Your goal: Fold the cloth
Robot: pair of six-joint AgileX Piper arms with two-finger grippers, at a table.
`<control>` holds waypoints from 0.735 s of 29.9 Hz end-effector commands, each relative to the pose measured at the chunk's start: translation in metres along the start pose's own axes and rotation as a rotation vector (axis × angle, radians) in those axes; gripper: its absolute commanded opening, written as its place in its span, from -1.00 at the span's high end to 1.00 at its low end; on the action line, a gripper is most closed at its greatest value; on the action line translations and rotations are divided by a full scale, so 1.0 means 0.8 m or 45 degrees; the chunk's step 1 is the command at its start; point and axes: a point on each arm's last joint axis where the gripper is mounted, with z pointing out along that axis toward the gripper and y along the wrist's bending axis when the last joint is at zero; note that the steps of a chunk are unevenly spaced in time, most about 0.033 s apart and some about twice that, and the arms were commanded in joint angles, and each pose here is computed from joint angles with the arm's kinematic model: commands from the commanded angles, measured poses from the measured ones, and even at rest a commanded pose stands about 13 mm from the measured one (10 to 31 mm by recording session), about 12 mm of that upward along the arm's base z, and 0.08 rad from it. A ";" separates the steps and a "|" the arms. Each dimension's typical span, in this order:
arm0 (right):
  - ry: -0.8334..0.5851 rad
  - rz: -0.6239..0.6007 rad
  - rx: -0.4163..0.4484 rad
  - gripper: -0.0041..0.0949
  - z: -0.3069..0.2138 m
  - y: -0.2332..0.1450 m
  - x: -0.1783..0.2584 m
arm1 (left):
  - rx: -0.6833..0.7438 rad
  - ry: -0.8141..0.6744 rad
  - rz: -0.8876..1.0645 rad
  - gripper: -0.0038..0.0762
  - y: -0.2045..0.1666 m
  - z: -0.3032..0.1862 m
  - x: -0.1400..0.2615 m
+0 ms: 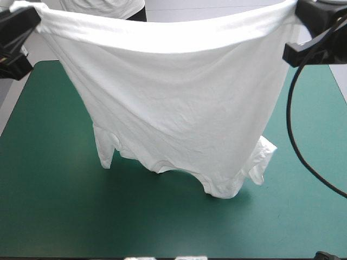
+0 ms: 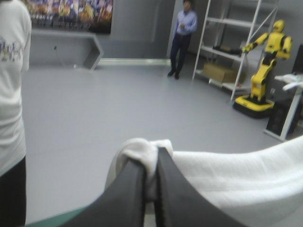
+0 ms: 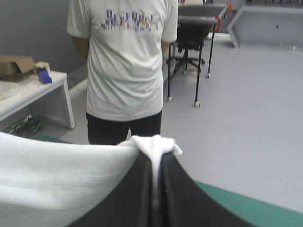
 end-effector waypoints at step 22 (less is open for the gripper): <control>-0.390 -0.297 0.515 0.95 0.161 -0.014 -0.012 | -0.077 -0.432 0.098 0.93 0.074 0.170 -0.011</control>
